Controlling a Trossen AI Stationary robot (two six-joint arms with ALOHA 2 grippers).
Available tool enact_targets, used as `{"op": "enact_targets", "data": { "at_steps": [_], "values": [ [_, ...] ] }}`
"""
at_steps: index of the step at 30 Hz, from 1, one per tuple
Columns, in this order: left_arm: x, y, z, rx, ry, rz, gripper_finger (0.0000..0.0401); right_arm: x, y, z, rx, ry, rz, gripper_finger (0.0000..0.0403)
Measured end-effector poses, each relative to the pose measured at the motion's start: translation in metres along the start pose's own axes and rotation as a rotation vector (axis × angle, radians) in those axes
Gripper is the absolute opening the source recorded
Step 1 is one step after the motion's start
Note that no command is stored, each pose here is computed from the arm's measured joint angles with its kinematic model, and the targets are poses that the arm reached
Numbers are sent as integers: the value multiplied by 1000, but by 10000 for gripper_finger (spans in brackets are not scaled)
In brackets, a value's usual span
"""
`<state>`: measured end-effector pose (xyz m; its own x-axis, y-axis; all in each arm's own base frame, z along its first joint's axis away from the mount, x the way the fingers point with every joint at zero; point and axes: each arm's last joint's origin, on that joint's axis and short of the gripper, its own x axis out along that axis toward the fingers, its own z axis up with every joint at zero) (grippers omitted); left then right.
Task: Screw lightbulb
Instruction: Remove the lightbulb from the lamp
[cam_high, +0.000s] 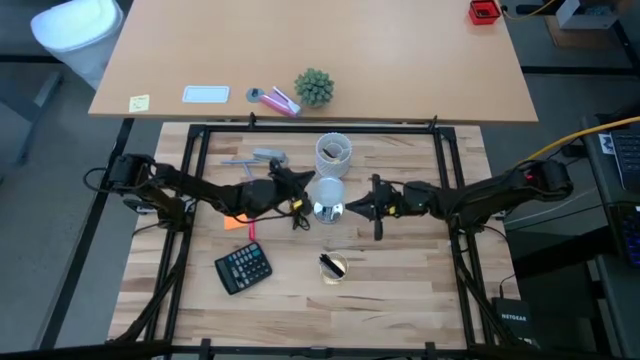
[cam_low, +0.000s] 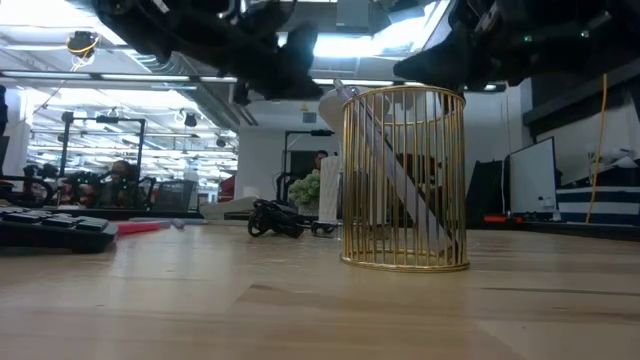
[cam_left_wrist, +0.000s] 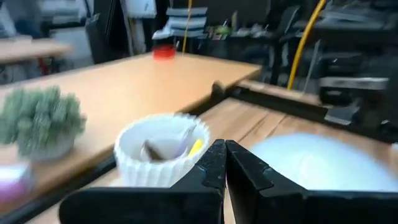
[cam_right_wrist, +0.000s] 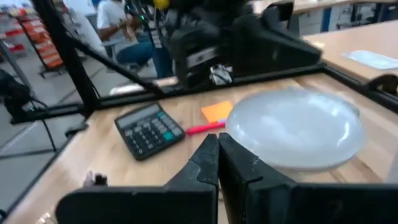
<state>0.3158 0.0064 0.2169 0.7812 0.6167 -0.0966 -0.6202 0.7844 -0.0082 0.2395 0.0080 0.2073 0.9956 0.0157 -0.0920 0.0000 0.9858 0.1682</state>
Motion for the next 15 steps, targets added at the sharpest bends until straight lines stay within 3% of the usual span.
{"op": "enact_targets", "data": {
  "at_steps": [5,9,15],
  "values": [
    [5,6,-5,-24,50,10,3,5,2,-9,-27,29,-78,5],
    [5,5,-5,-28,60,-57,3,8,-2,-14,-31,35,-156,5],
    [3,3,-9,-53,91,-78,3,11,-3,-17,-30,26,-178,5]
  ]
}}
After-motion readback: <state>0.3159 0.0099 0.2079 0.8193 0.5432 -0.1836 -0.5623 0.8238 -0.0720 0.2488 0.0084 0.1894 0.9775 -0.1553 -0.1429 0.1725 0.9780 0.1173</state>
